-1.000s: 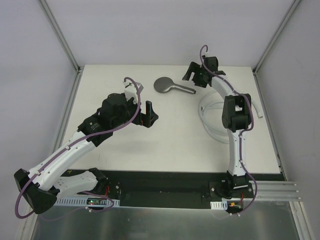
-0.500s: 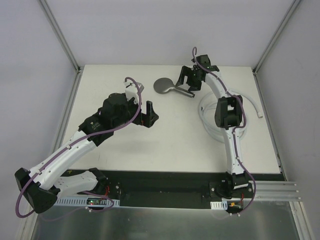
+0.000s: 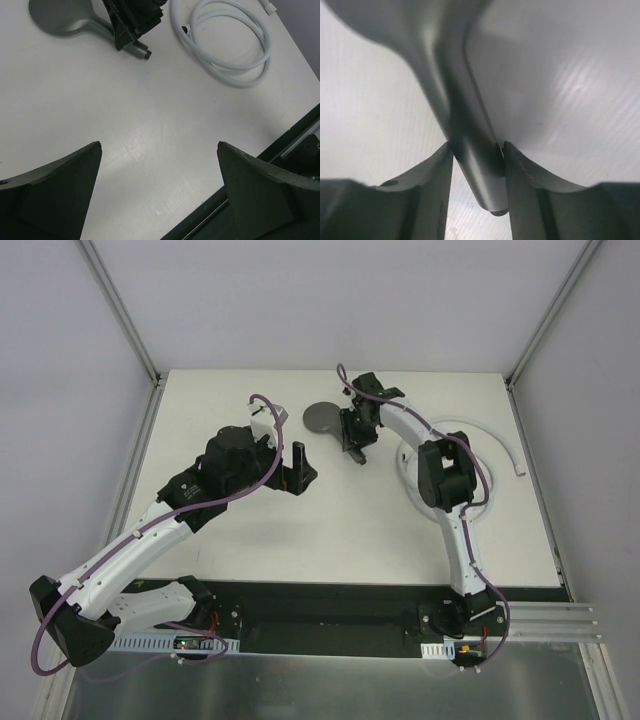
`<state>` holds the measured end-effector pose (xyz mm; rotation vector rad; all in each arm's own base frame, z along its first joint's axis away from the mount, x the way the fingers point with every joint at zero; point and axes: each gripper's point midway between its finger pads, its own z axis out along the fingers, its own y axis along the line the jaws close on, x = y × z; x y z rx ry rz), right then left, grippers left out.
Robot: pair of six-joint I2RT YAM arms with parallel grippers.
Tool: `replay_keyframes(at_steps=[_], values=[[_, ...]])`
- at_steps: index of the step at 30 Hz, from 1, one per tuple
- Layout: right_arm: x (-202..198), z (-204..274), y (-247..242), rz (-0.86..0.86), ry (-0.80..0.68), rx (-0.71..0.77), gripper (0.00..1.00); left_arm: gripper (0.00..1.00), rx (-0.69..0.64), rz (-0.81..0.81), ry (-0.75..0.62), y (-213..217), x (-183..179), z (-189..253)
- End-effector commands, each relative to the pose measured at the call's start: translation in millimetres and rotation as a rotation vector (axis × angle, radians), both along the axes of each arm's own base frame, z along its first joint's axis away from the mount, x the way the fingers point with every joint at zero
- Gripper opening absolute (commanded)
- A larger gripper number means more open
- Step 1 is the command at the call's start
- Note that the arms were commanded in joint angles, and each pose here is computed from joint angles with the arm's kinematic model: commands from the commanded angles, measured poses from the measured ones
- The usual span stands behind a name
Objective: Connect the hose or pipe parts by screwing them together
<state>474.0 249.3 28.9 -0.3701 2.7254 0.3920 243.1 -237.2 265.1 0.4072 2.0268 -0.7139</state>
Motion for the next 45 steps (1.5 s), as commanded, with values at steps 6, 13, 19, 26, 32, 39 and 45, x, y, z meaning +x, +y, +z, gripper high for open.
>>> replay_keyframes(at_steps=[6, 13, 19, 26, 32, 39, 45], values=[[-55, 40, 16, 0.048, -0.188, 0.021, 0.08, 0.96, -0.019, 0.167, 0.014, 19, 13, 3], [-105, 83, 47, 0.043, -0.409, 0.426, 0.01, 0.91, -0.178, 0.204, 0.308, 21, 4, -35], [-152, 88, 58, 0.084, -0.414, 0.563, 0.01, 0.9, -0.295, 0.16, 0.425, 13, 7, -57], [-196, 118, 74, 0.157, -0.461, 0.72, 0.01, 0.88, -0.363, 0.131, 0.455, -9, 24, -76], [-221, 140, 75, 0.167, -0.501, 0.819, 0.01, 0.86, -0.381, 0.13, 0.486, -25, 33, -100], [-235, 142, 78, 0.164, -0.506, 0.865, 0.01, 0.78, -0.392, 0.086, 0.545, -58, 32, -115], [-238, 145, 79, 0.155, -0.515, 0.879, 0.01, 0.59, -0.431, 0.067, 0.576, -67, 32, -121]])
